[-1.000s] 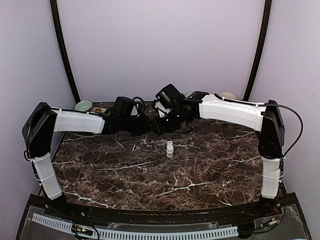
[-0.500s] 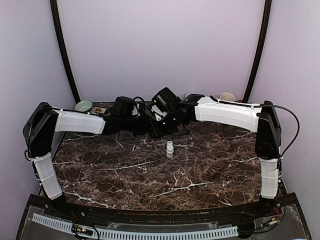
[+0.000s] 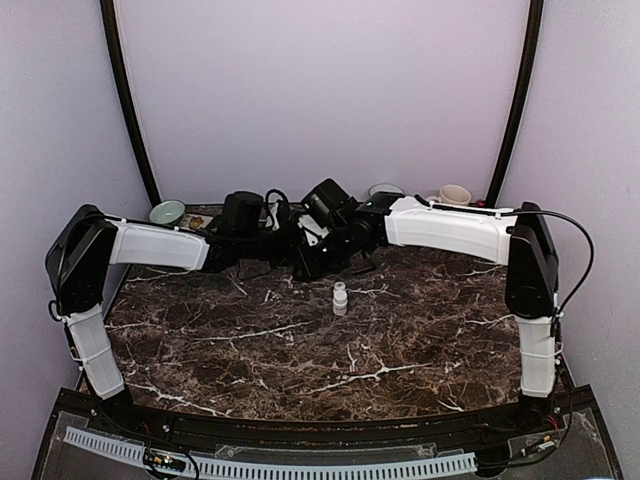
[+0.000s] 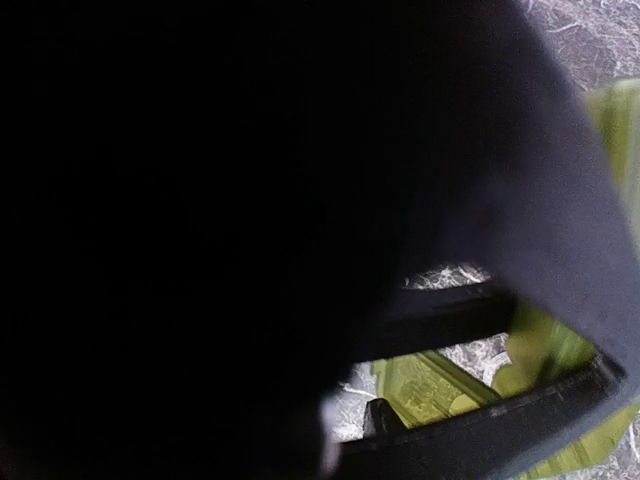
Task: Sort the pills into containers
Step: Open the lid of the pill container, then place the pill container at the center of the board.
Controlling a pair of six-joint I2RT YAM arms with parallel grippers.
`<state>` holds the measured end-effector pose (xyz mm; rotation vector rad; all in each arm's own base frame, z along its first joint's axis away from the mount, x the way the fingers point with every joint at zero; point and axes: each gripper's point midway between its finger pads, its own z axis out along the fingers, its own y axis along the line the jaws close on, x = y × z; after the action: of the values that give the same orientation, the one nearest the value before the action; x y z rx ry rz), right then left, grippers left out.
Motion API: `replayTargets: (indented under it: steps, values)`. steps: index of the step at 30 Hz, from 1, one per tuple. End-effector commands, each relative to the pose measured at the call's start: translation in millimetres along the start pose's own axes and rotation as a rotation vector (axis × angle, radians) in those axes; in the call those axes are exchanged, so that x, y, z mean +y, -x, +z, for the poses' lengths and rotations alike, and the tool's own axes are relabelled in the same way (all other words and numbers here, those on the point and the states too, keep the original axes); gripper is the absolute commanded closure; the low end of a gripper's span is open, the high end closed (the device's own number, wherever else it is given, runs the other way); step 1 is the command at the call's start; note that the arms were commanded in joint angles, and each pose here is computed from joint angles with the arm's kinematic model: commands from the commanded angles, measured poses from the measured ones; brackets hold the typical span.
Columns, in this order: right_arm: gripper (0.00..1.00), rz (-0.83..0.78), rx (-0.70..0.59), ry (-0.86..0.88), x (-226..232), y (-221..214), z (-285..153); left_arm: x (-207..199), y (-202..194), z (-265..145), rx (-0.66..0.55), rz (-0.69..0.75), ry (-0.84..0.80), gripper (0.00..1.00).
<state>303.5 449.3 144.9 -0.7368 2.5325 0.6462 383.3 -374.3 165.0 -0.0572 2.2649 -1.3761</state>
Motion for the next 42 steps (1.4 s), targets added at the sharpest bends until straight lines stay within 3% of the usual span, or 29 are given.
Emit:
replayTargets:
  steps: [1, 15, 24, 28, 42]
  values:
    - [0.65, -0.018, -0.021, 0.027, 9.2, 6.1, 0.6, -11.9, 3.1, -7.8, -0.006, 0.01, -0.063, 1.0]
    - [0.63, -0.056, -0.086, 0.111, 25.0, 12.3, -37.7, 34.6, 4.5, -27.9, 0.005, 0.007, -0.081, 1.0]
    - [0.63, -0.04, -0.113, 0.102, 18.4, 12.6, -49.6, 53.0, -10.8, -17.1, 0.125, 0.051, -0.117, 1.0]
    - [0.63, 0.006, -0.11, 0.085, 1.3, 13.3, -44.1, 55.6, -20.8, -11.9, 0.193, 0.058, -0.135, 1.0]
    - [0.67, 0.056, -0.019, 0.033, -35.0, 6.9, -1.3, 53.7, -24.7, -9.5, 0.227, 0.084, -0.177, 1.0]
